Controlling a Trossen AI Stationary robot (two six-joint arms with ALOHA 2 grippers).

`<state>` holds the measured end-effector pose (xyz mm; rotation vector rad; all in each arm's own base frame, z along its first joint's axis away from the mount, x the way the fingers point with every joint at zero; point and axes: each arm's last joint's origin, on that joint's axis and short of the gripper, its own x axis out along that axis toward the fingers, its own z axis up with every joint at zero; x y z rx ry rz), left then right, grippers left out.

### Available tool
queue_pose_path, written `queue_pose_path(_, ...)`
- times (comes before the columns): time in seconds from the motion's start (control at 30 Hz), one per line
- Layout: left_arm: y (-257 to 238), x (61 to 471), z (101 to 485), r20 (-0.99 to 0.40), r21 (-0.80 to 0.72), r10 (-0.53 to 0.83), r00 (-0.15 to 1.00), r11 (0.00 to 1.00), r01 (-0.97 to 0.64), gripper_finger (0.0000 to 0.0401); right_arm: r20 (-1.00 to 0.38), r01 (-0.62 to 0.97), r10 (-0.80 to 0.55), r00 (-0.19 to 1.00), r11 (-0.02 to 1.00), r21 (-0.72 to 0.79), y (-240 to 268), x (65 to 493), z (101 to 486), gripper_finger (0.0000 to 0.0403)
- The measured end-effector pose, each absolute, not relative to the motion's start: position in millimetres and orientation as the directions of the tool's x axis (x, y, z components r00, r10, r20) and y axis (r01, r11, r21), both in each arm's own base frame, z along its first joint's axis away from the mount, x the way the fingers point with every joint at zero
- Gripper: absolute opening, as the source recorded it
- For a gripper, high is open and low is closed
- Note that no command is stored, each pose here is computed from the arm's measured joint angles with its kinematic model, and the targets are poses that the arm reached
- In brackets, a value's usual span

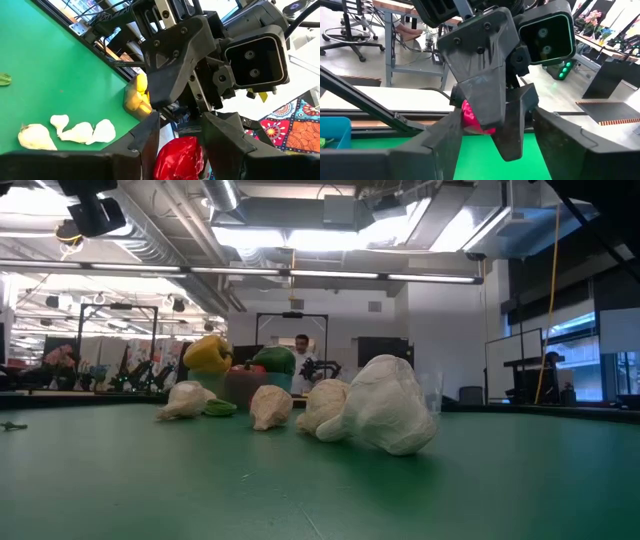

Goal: Sort produce into baskets
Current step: Put the red chili pepper into the blue bin

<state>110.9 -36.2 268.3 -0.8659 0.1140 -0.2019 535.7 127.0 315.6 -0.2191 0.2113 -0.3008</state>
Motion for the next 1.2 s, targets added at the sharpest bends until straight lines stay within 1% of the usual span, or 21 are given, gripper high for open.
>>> queue_pose_path(0.2, -36.2, 110.8, 268.4, -0.017, -0.769, -0.222, 0.975, 0.626, 0.13, 0.0141, -0.181, 0.269, -0.318, 0.931, 0.93, -0.25, 126.9, 535.4, 314.6, 0.0234)
queue_pose_path(0.53, -36.6, 110.7, 268.1, -0.02, -0.786, -0.234, 0.972, 0.605, 0.129, 0.0141, -0.172, 0.347, -0.398, 0.901, 0.899, -0.266, 124.7, 534.5, 314.8, 0.0231)
queue_pose_path(0.7, -36.6, 110.7, 268.0, -0.021, -0.793, -0.234, 0.972, 0.596, 0.127, 0.0141, -0.171, 0.352, -0.404, 0.899, 0.897, -0.267, 124.2, 534.5, 314.8, 0.0231)
queue_pose_path(0.8, -36.6, 110.7, 267.7, -0.024, -0.793, -0.235, 0.972, 0.597, 0.125, 0.0132, -0.172, 0.352, -0.404, 0.899, 0.897, -0.268, 124.2, 534.5, 314.7, 0.0231)
queue_pose_path(0.93, -37.3, 110.5, 266.0, -0.04, -0.792, -0.261, 0.964, 0.597, 0.129, 0.0109, -0.21, 0.331, -0.395, 0.894, 0.9, -0.282, 126.1, 532.9, 310.8, 0.0231)
queue_pose_path(0.97, -37.8, 110.6, 264.8, -0.053, -0.788, -0.278, 0.959, 0.601, 0.131, 0.0104, -0.233, 0.315, -0.384, 0.893, 0.906, -0.283, 128.6, 529.9, 311.6, 0.0231)
queue_pose_path(1.07, -39.6, 107.6, 254.6, -0.159, -0.773, -0.356, 0.921, 0.625, 0.109, 0.0092, -0.327, 0.266, -0.365, 0.872, 0.912, -0.311, 134.6, 517.9, 313.0, 0.0231)
queue_pose_path(1.13, -38.5, 104.1, 240.8, -0.302, -0.76, -0.351, 0.887, 0.65, -0.002, 0.0088, -0.389, 0.242, -0.352, 0.852, 0.922, -0.304, 139.6, 508.8, 313.8, 0.0231)
queue_pose_path(1.2, -36.1, 99.9, 226.5, -0.449, -0.713, -0.31, 0.838, 0.69, -0.126, 0.0085, -0.464, 0.226, -0.352, 0.813, 0.925, -0.306, 144.0, 497.8, 312.3, 0.0231)
